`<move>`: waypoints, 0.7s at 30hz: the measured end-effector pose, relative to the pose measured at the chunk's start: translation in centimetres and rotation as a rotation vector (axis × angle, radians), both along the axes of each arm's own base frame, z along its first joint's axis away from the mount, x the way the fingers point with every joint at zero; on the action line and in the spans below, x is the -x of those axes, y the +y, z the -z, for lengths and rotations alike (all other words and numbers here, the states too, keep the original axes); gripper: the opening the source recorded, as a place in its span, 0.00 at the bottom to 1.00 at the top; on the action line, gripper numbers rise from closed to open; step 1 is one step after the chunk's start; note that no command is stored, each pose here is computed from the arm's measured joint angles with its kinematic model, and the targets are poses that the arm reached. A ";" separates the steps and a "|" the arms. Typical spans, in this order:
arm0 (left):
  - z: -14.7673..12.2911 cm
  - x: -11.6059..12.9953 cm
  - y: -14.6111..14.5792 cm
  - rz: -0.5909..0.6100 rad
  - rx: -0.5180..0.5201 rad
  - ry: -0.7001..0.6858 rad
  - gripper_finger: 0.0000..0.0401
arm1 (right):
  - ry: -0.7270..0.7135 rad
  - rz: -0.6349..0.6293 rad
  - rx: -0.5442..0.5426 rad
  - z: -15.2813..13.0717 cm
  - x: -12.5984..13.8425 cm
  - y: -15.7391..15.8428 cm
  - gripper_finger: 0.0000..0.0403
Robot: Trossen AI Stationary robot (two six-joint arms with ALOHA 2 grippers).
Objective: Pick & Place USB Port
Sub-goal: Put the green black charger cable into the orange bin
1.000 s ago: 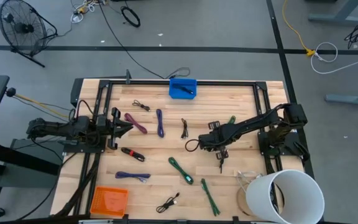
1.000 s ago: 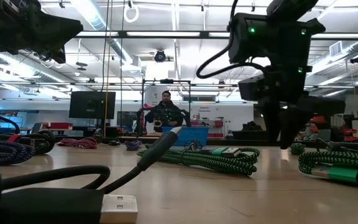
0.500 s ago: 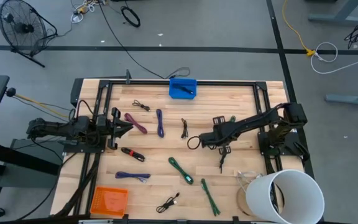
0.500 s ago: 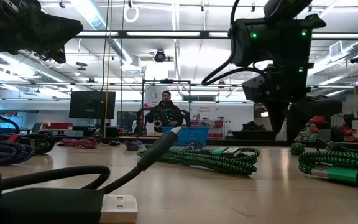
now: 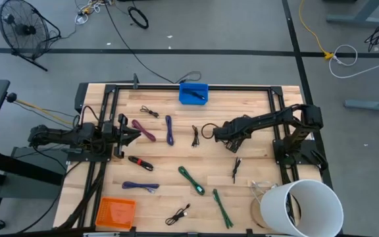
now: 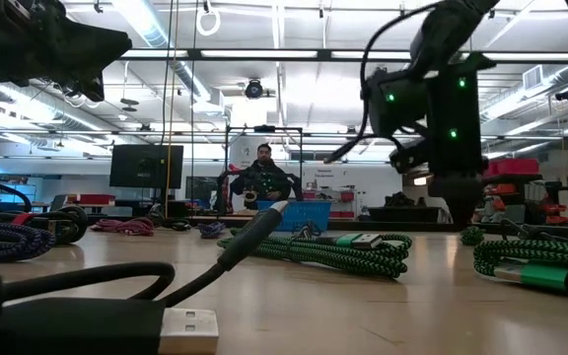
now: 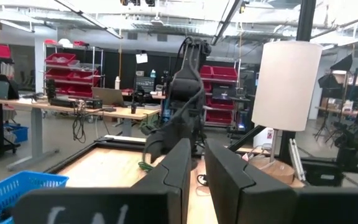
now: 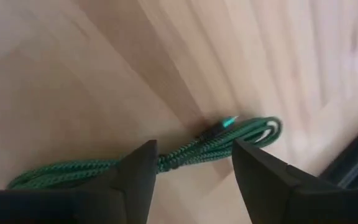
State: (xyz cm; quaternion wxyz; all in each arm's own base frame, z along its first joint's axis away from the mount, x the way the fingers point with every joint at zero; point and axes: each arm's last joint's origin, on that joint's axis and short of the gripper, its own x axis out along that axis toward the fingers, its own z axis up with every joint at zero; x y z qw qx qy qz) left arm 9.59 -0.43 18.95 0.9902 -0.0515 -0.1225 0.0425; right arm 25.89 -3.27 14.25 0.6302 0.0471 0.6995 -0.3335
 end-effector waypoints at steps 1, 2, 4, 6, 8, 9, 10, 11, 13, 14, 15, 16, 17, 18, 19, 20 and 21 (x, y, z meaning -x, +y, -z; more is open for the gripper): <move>0.0 0.0 0.0 0.000 0.000 0.000 0.13 | -0.017 -0.003 -0.006 0.4 0.0 -0.1 0.52; 0.0 0.0 0.0 0.000 0.000 0.000 0.13 | -0.033 -0.015 -0.016 0.7 0.0 -0.2 0.52; 0.0 0.0 0.0 0.000 0.000 0.000 0.13 | -0.047 -0.042 -0.046 1.0 0.0 -0.2 0.52; 0.0 0.0 0.0 0.000 0.000 0.000 0.13 | -0.059 -0.052 -0.064 1.2 0.1 -0.2 0.52; 0.0 0.0 0.0 0.000 0.000 0.000 0.13 | -0.067 -0.055 -0.056 1.3 0.1 -0.2 0.52; 0.0 0.0 0.0 0.000 0.000 0.000 0.13 | -0.069 -0.057 -0.046 1.3 0.0 -0.2 0.52; 0.0 0.0 0.0 0.000 0.000 0.000 0.13 | -0.071 -0.060 -0.039 1.3 0.0 -0.2 0.52; 0.0 0.0 0.0 0.000 0.000 0.000 0.13 | -0.075 -0.062 -0.033 1.4 0.0 -0.2 0.52; 0.0 0.0 0.0 0.000 0.000 0.000 0.13 | -0.083 -0.072 -0.031 1.4 -0.1 -0.3 0.52; 0.0 0.0 0.0 0.000 0.000 0.000 0.13 | -0.086 -0.084 -0.025 1.4 -0.2 -0.3 0.52; 0.0 0.0 0.0 0.000 0.000 0.000 0.13 | -0.085 -0.091 -0.015 1.4 -0.2 -0.3 0.52; 0.0 0.0 0.0 0.000 0.000 0.000 0.13 | -0.079 -0.095 -0.001 1.4 -0.2 -0.3 0.52; 0.0 0.0 0.0 0.000 0.000 0.000 0.13 | -0.076 -0.090 0.008 1.2 -0.1 -0.4 0.52; 0.0 0.0 0.0 0.000 0.000 0.000 0.13 | -0.073 -0.085 0.011 1.1 0.0 -0.4 0.52; 0.0 0.0 0.0 0.000 0.000 0.000 0.13 | -0.069 -0.079 0.021 0.9 0.0 -0.6 0.52; 0.0 0.0 0.0 0.000 0.000 0.000 0.13 | -0.070 -0.074 0.031 0.6 0.0 -0.7 0.52; 0.0 0.0 0.0 0.000 0.000 0.000 0.13 | -0.090 -0.070 0.035 0.1 -0.1 -0.9 0.52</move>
